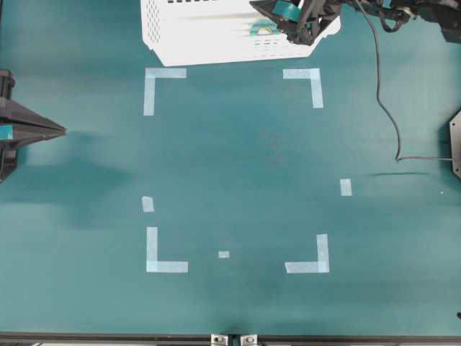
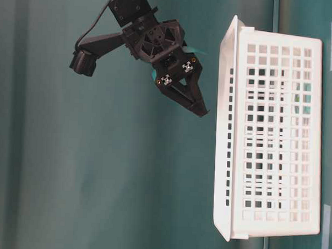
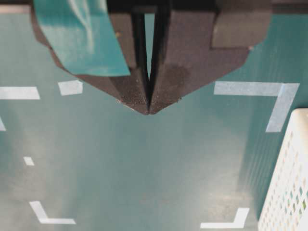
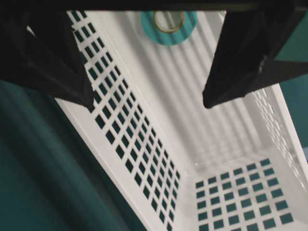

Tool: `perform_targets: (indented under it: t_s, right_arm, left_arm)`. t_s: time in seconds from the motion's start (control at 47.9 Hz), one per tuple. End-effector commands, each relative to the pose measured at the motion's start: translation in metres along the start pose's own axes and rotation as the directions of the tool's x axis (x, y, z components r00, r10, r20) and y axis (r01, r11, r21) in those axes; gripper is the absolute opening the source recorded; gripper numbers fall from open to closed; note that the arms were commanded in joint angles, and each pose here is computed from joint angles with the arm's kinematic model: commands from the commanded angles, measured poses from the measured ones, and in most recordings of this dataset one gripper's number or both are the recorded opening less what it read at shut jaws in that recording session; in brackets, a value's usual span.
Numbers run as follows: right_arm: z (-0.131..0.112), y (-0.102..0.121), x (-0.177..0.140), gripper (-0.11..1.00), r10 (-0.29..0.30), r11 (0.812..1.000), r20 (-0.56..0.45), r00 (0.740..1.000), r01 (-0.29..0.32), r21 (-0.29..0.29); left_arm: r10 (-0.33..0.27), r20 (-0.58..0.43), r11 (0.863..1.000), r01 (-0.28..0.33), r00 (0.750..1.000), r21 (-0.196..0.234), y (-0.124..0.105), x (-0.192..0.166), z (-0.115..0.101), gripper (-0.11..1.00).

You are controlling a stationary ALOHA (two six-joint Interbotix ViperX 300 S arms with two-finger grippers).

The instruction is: Put the tape in the middle into the white basket.

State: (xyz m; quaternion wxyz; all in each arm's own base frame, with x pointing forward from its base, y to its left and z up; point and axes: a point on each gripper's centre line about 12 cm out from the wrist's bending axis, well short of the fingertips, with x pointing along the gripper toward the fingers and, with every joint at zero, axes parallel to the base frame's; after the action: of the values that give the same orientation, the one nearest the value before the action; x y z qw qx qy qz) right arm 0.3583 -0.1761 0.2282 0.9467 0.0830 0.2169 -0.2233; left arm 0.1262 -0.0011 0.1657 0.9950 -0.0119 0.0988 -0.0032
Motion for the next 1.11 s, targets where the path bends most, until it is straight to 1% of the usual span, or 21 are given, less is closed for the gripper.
perform_targets:
  t_s: [0.0,0.104,0.23,0.376,0.501,0.668,0.856,0.981,1.085]
  right_arm:
    - [0.018,0.012,-0.012,0.98,0.031,0.999,0.062,0.998,-0.031,-0.015]
    - [0.018,0.027,-0.019,0.98,0.067,0.997,0.068,0.995,-0.065,-0.033]
    - [0.01,0.051,-0.027,0.98,0.127,0.991,0.058,0.99,-0.123,-0.06]
    - [0.001,0.078,-0.037,0.98,0.199,0.977,0.059,0.978,-0.194,-0.092]
    - [-0.005,0.097,-0.046,0.98,0.259,0.961,0.073,0.963,-0.25,-0.117]
    - [-0.012,0.116,-0.054,0.98,0.323,0.941,0.096,0.942,-0.308,-0.138]
    - [-0.023,0.135,-0.061,0.98,0.381,0.917,0.09,0.92,-0.364,-0.162]
    - [-0.03,0.145,-0.065,0.98,0.407,0.904,0.072,0.91,-0.39,-0.175]
    - [-0.032,0.148,-0.069,0.98,0.416,0.899,0.067,0.907,-0.4,-0.179]
  left_arm:
    - [-0.002,0.012,1.0,0.002,1.0,0.0,0.0,0.0,0.005,-0.11]
    - [-0.002,0.012,1.0,0.002,1.0,0.0,0.0,0.0,0.005,-0.11]
    - [-0.003,0.011,1.0,0.003,1.0,0.001,0.0,0.0,0.005,-0.11]
    - [-0.002,0.012,1.0,0.002,1.0,0.0,0.0,0.0,0.005,-0.11]
    - [-0.003,0.012,1.0,0.003,1.0,0.001,0.0,0.0,0.005,-0.11]
    - [-0.002,0.014,1.0,0.002,1.0,0.0,0.0,0.0,0.006,-0.11]
    - [-0.002,0.012,1.0,0.002,1.0,0.0,0.0,0.0,0.005,-0.11]
    - [-0.002,0.012,1.0,0.002,1.0,0.0,0.0,0.0,0.005,-0.11]
    - [-0.003,0.012,1.0,0.003,1.0,0.001,-0.001,0.0,0.006,-0.11]
